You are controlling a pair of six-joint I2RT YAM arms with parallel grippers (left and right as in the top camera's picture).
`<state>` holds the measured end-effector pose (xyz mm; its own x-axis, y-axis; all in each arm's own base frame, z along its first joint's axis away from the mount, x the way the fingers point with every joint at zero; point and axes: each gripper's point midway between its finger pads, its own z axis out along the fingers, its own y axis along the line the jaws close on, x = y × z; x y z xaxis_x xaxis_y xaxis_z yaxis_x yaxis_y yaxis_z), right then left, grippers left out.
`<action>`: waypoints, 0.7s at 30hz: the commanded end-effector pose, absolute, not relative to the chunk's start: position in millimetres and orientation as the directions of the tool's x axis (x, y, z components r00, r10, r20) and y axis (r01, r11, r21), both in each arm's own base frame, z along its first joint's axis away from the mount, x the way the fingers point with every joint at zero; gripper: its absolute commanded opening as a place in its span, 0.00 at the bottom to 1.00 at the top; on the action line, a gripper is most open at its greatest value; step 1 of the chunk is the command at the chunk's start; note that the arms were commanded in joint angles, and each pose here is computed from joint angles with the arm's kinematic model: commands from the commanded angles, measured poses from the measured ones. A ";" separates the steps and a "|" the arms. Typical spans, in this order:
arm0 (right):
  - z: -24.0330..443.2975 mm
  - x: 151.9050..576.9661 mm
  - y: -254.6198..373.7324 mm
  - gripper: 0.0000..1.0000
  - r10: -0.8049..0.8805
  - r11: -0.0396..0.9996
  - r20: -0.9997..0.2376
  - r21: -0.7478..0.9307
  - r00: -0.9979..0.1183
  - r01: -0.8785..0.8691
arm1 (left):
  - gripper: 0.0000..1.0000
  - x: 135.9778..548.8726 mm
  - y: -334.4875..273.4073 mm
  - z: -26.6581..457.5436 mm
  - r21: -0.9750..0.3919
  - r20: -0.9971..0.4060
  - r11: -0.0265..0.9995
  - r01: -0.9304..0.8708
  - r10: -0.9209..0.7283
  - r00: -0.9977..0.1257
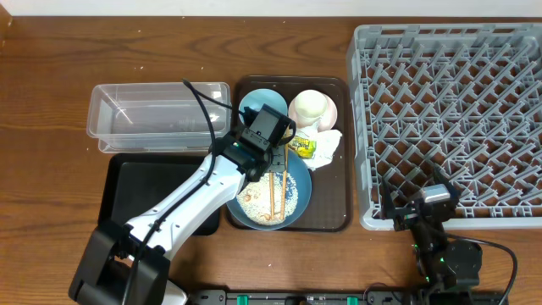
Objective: Sort waste into correct bins and load items into the dishwasher rack
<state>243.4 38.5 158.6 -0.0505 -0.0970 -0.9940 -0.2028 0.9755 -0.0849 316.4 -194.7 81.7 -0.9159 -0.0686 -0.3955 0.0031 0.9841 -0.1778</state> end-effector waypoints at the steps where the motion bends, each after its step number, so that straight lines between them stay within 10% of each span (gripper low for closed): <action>1: 157.7 243.1 39.9 0.99 -0.086 0.975 -0.995 -0.073 -0.054 -0.208 | 0.33 316.6 -192.6 79.4 -0.153 -0.402 0.988 0.028 -0.036 -0.915; 21: 157.7 243.1 39.9 0.99 -0.086 0.975 -0.995 -0.073 -0.054 -0.208 | 0.38 299.4 -182.2 136.5 -0.182 -0.412 0.978 0.098 0.014 -0.911</action>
<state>243.4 38.5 158.6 -0.0505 -0.0970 -0.9940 -0.2028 0.9755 -0.0849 296.4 -177.9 120.2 -0.9219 0.0186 -0.3870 0.0785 0.9871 -0.1396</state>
